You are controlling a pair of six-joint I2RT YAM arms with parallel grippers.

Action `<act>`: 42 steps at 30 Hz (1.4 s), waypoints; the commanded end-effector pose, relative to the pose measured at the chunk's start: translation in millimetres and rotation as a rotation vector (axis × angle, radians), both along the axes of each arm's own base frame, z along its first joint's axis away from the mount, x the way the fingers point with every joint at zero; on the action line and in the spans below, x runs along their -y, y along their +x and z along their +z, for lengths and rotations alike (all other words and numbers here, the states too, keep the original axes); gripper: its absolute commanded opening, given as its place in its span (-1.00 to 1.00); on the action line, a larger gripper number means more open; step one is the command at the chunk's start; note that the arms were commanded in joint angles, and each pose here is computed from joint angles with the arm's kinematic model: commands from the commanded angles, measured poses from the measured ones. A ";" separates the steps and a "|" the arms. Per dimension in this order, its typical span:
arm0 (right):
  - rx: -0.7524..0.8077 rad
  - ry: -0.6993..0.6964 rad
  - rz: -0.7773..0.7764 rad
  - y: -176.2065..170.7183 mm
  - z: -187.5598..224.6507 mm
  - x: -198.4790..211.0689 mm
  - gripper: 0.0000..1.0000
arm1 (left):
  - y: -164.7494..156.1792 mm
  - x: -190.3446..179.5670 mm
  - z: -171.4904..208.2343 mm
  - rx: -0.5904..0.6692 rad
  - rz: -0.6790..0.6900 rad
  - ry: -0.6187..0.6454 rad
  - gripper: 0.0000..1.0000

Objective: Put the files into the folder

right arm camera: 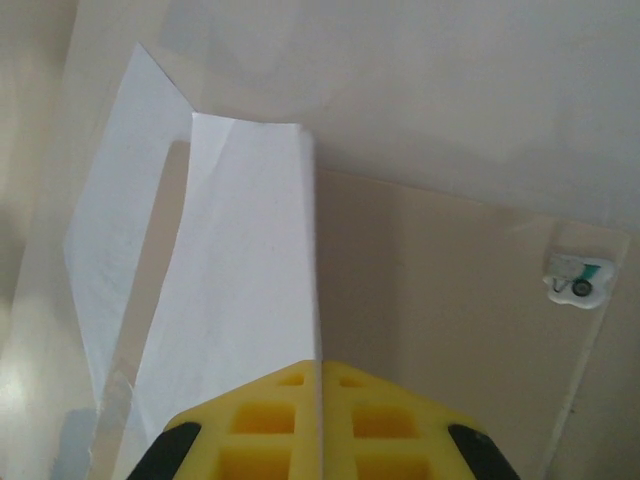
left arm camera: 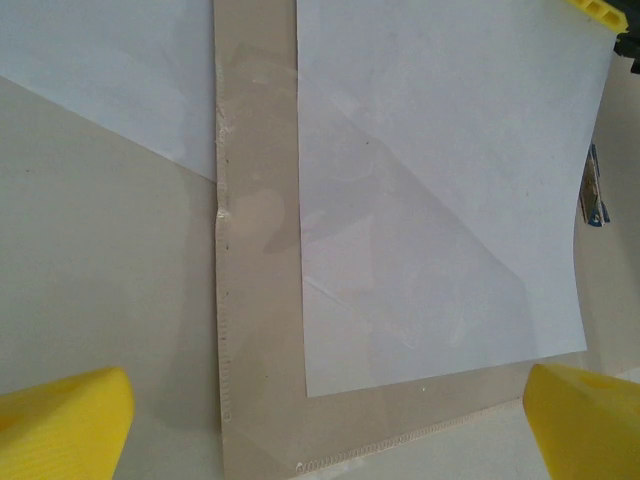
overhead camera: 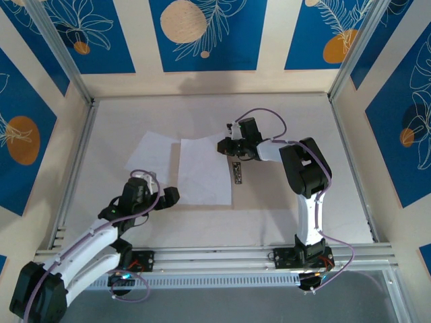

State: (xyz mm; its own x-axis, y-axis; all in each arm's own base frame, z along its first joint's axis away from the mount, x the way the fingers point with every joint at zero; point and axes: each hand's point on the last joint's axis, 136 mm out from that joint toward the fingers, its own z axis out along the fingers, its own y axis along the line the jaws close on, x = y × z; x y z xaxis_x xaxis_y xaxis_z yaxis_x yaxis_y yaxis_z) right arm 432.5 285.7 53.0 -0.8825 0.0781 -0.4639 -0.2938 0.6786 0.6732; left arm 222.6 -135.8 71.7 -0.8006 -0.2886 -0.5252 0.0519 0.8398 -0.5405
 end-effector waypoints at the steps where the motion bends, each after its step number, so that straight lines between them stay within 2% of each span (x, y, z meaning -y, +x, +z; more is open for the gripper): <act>1: 0.016 0.040 0.018 -5.3 15.7 -9.9 -0.98 | 1.1 -0.2 -1.6 -0.002 0.006 -0.019 1.00; 15: 0.027 0.017 0.032 -3.7 15.3 -15.8 -0.98 | 2.1 -0.1 -4.0 -0.014 0.007 -0.026 1.00; 20: 0.073 -0.041 0.019 8.8 19.6 -5.6 -0.98 | 1.8 -0.4 -5.3 -0.019 0.007 -0.027 1.00; 27: 0.094 -0.045 -0.003 13.3 24.9 10.1 -0.98 | 2.5 -0.1 -6.1 -0.024 0.007 -0.031 1.00; 42: 0.067 0.000 0.098 -11.7 22.9 -20.5 -0.98 | 3.4 -0.1 -8.5 -0.037 0.010 -0.038 1.00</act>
